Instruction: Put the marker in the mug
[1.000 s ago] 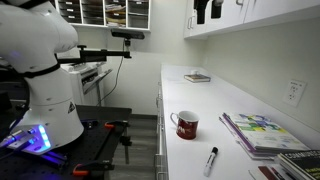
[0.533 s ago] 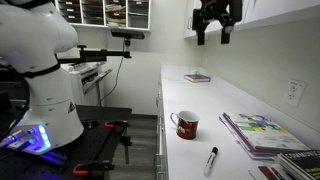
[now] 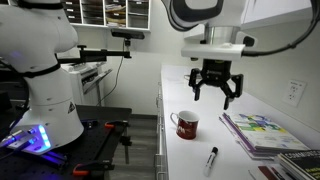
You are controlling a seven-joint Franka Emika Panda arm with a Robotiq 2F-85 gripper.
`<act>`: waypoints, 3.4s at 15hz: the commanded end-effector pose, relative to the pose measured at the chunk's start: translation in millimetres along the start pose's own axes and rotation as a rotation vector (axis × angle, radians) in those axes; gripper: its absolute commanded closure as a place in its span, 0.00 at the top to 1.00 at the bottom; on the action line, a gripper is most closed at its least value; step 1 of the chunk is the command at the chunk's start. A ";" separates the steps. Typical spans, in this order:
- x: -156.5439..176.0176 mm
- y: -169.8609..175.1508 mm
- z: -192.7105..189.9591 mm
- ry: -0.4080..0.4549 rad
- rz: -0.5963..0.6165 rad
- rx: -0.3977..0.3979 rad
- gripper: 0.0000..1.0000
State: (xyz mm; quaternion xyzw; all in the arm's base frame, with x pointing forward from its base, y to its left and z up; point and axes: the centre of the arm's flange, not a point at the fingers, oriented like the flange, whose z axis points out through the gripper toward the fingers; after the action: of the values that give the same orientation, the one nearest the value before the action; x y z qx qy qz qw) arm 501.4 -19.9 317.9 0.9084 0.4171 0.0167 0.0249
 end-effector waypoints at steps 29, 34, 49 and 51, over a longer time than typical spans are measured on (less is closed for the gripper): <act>24.0 65.8 204.5 -0.044 -0.176 0.099 0.48; 23.0 68.3 192.8 0.010 -0.179 0.112 0.10; 11.6 60.3 136.3 0.449 -0.456 0.145 0.05; 10.1 58.9 126.2 0.543 -0.475 0.160 0.05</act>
State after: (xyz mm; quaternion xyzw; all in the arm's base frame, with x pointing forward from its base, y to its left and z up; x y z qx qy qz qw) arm 575.7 -51.9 177.4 0.7699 0.5996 0.1758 -0.1297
